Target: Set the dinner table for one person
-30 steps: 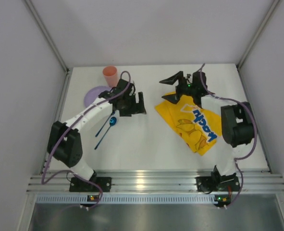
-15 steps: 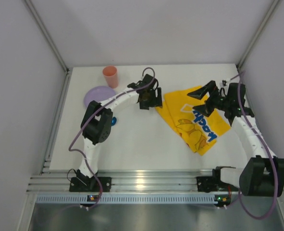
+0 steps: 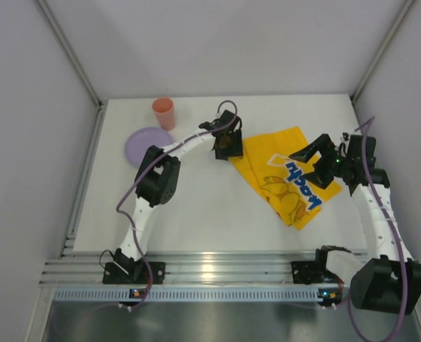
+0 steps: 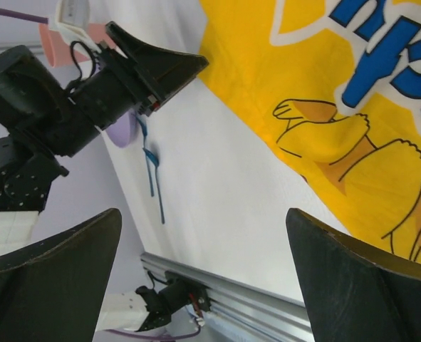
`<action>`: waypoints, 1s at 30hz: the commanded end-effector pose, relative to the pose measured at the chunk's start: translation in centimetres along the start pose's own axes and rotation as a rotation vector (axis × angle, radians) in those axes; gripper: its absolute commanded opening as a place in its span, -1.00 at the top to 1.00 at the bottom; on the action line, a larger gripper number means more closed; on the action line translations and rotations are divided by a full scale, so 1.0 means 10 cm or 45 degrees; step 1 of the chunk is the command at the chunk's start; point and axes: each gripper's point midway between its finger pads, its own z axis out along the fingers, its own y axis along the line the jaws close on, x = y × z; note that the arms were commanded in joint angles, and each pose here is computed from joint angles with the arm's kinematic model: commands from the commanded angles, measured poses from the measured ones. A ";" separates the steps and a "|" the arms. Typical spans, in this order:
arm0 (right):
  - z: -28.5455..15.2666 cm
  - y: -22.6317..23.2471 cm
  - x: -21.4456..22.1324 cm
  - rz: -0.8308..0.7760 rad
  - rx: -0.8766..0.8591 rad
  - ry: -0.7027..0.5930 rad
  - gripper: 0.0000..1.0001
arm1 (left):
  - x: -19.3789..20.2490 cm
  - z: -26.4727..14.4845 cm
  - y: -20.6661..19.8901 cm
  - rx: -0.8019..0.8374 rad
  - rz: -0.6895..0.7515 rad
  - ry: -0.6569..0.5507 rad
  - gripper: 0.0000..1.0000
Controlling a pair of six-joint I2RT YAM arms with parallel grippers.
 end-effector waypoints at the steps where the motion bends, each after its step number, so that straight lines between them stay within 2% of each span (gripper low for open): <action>1: -0.12 -0.16 -0.04 -0.036 0.107 -0.054 -0.99 | -0.11 0.02 0.02 -0.039 0.027 -0.050 -0.27; 5: -0.19 -0.23 -0.11 -0.070 0.173 -0.097 -1.00 | -0.06 0.15 0.04 -0.032 0.040 -0.028 -0.18; 9: -0.28 -0.49 -0.26 -0.087 0.363 -0.172 -0.99 | 0.02 0.20 -0.15 0.094 0.039 0.039 0.18; 10: -0.34 -0.69 -0.32 -0.088 0.498 -0.206 -0.99 | 0.03 0.20 -0.18 0.107 0.043 0.046 0.44; 13: -0.45 -0.99 -0.47 -0.135 0.732 -0.239 -1.00 | 0.03 0.17 -0.18 0.114 0.056 0.059 1.00; 16: -0.56 -1.26 -0.58 -0.150 0.958 -0.248 -1.00 | -0.04 0.08 -0.15 0.092 0.080 0.035 1.00; 21: -0.45 -1.69 -0.60 -0.102 1.111 -0.184 -0.99 | -0.07 -0.04 -0.11 0.089 0.114 0.031 1.00; 30: -0.02 -2.14 -0.70 -0.082 1.171 -0.111 -0.56 | -0.05 -0.18 -0.07 0.095 0.173 0.077 1.00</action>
